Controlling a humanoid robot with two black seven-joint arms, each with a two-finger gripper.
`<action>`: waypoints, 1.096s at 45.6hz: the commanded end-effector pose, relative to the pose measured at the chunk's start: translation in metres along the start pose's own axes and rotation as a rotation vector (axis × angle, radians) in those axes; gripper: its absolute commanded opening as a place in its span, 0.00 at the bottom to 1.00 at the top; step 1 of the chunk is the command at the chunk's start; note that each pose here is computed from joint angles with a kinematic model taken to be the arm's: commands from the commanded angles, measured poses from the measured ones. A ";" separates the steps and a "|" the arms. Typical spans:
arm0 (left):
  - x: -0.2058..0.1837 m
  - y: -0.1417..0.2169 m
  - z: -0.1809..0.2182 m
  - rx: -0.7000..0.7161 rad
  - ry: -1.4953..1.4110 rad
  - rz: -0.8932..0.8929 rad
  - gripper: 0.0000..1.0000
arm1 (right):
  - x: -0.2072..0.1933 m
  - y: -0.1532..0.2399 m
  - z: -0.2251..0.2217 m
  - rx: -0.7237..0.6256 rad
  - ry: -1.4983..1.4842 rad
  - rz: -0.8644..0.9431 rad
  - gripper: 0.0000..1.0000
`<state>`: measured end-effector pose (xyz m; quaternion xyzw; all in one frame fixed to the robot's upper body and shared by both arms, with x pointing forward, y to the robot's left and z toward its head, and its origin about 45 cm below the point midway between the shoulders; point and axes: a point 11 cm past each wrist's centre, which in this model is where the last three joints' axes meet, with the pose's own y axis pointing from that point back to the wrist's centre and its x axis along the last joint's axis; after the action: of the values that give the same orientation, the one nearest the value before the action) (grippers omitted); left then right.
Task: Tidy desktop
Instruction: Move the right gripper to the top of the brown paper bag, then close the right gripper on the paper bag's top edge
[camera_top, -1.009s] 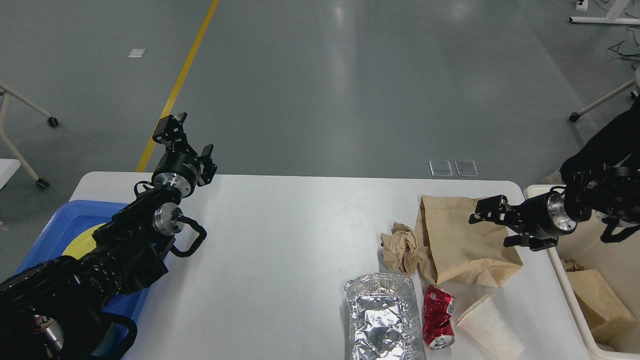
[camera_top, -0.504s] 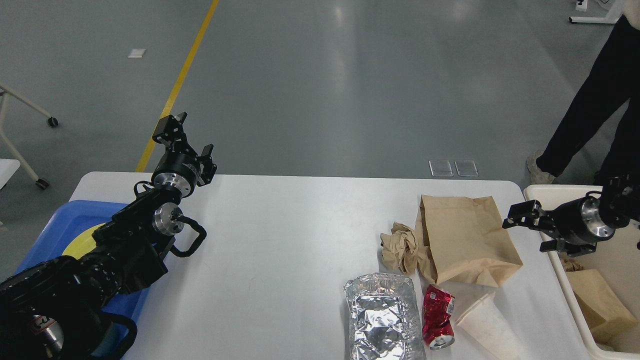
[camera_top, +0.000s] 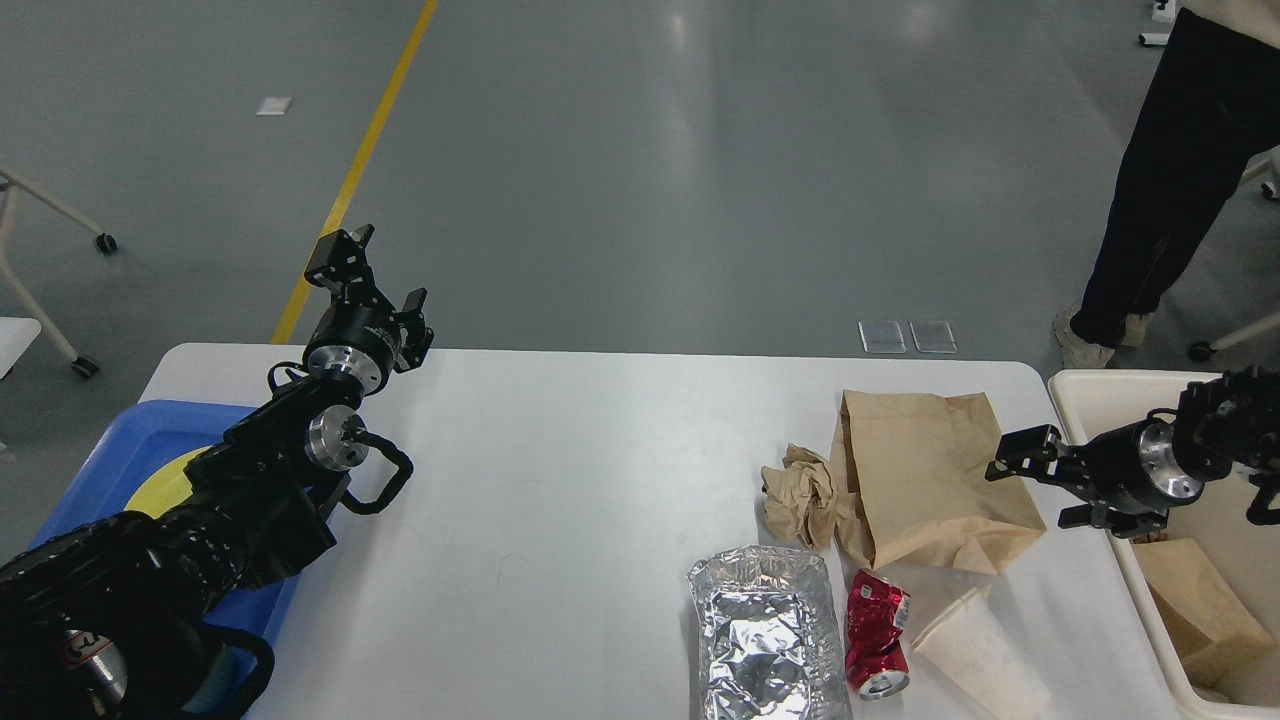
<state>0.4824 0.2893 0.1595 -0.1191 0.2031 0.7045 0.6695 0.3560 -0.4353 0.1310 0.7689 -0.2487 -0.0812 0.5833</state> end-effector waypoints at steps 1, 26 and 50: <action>0.000 0.000 0.000 -0.001 -0.001 0.001 0.96 | 0.003 -0.001 -0.002 0.016 -0.005 0.018 1.00; 0.000 0.000 0.000 -0.001 -0.001 0.001 0.96 | 0.008 -0.015 -0.016 0.044 0.048 0.144 0.67; 0.000 0.000 0.000 0.000 0.001 0.001 0.96 | -0.002 -0.023 -0.023 0.057 0.040 0.105 0.08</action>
<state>0.4824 0.2895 0.1595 -0.1191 0.2030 0.7047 0.6693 0.3724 -0.4103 0.1171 0.7706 -0.2806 -0.0203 0.5719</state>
